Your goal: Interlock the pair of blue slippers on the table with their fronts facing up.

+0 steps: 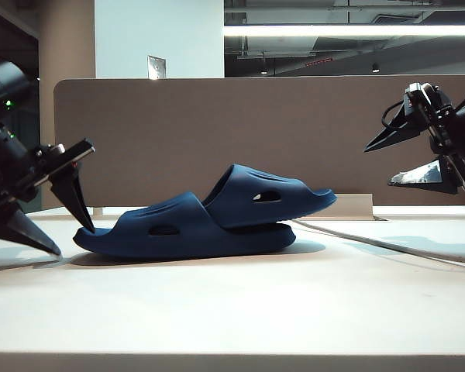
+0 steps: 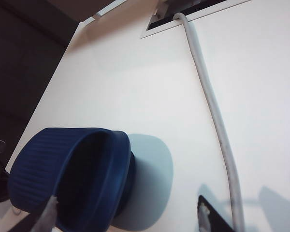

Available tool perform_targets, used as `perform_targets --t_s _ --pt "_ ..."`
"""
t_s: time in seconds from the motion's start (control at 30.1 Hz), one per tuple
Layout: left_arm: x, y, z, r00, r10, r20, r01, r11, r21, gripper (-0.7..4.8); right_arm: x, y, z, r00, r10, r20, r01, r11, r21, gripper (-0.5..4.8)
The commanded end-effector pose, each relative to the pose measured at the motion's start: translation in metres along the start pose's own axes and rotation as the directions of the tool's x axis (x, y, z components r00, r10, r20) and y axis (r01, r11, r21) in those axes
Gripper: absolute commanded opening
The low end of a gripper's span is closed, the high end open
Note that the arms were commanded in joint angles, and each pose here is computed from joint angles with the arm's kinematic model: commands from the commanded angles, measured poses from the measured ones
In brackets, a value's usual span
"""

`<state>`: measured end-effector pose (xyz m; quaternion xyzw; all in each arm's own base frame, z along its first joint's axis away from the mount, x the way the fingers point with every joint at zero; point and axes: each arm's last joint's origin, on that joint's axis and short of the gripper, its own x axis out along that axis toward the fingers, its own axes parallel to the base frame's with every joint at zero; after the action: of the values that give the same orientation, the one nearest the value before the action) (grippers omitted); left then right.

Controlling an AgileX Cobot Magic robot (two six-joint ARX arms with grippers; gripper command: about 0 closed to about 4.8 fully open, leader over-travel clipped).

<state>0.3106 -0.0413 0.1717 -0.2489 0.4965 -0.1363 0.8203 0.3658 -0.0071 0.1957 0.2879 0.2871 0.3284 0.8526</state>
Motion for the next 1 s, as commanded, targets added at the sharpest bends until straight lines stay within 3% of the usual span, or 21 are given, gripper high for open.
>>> perform_targets --t_s 0.03,0.3,0.5,0.8,1.0 --pt "-0.010 -0.005 0.004 0.998 0.039 0.045 -0.041 0.998 0.045 2.47 -0.001 0.002 0.001 1.000 0.007 0.001 -0.007 1.000 -0.011 3.67" --pt "-0.042 -0.021 0.008 0.982 0.059 0.180 -0.088 0.984 0.157 2.47 -0.001 0.002 0.001 1.000 0.011 -0.003 -0.011 1.000 -0.009 3.67" --pt "-0.076 -0.037 0.007 0.959 0.007 0.283 -0.073 0.971 0.226 2.47 -0.002 0.014 0.003 1.000 0.030 -0.002 -0.030 0.999 -0.032 3.68" --pt "-0.133 -0.063 -0.002 0.884 -0.113 0.454 -0.040 0.948 0.314 2.47 -0.024 0.062 0.020 0.995 0.077 0.062 -0.068 0.987 -0.145 3.68" --pt "-0.174 -0.077 -0.019 0.816 -0.191 0.546 -0.026 0.931 0.364 2.46 -0.051 0.097 0.020 0.988 0.107 0.110 -0.082 0.973 -0.215 3.68"
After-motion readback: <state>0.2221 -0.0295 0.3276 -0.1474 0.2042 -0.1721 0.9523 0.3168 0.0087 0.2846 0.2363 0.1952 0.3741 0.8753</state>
